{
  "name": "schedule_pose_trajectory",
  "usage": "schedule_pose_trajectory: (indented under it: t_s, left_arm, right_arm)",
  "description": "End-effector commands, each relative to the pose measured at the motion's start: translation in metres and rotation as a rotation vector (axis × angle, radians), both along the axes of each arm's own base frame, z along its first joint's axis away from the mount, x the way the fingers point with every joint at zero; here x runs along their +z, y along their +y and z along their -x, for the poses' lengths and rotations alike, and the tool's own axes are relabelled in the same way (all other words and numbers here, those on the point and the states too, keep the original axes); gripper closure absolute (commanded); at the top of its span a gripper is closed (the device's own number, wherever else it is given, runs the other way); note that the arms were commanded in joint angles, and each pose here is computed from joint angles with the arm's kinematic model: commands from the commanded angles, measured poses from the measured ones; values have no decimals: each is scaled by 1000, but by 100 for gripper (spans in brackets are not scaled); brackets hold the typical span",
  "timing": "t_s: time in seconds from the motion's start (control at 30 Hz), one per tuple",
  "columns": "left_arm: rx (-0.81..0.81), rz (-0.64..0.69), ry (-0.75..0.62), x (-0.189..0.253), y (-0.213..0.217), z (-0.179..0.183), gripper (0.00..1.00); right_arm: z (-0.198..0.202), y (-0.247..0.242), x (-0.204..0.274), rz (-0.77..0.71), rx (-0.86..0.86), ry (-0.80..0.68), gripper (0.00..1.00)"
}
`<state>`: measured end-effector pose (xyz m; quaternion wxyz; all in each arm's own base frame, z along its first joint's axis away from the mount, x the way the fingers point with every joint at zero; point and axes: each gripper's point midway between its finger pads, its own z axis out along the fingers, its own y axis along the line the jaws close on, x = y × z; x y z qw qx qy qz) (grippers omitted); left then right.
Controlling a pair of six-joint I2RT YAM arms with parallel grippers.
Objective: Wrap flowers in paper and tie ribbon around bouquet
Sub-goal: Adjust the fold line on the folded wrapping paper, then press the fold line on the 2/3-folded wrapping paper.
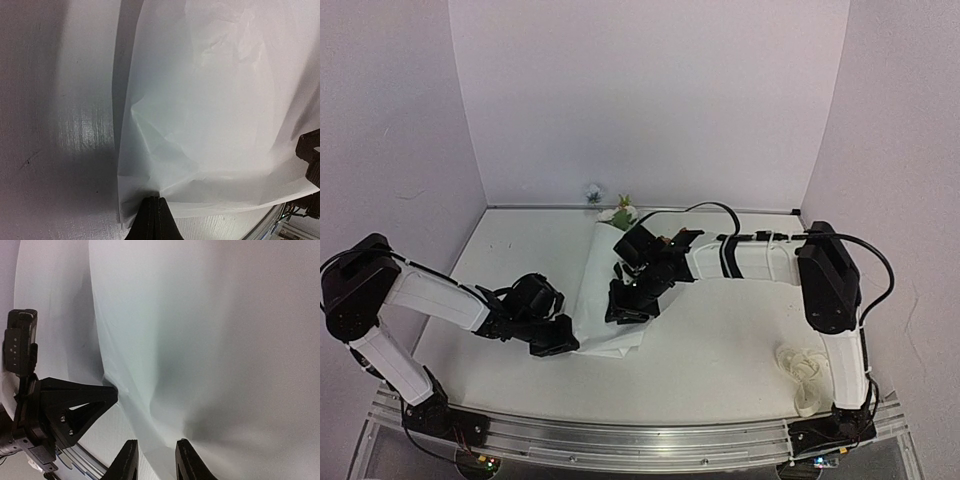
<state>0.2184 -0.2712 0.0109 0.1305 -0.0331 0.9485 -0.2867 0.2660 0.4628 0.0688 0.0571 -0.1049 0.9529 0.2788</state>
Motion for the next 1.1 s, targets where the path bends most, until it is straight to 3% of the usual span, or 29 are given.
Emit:
schedule_pose_trajectory:
  t_s: [0.0,0.47,0.93,1.07]
  left_arm:
    - [4,-23,75,-10,11,18,99]
    - [15,-2,116,-13,14,28,100]
    - [44,-13,152,-15,23,35,100]
    - [35,-2,141,-9,22,34,100]
  right_arm:
    - [5,16,14,-23,40,-14,71]
    - [49,43,-25,12,107,60,71]
    - [70,-7,-68,167,110,60,74]
    - [71,-14,-58,163,106,47,74]
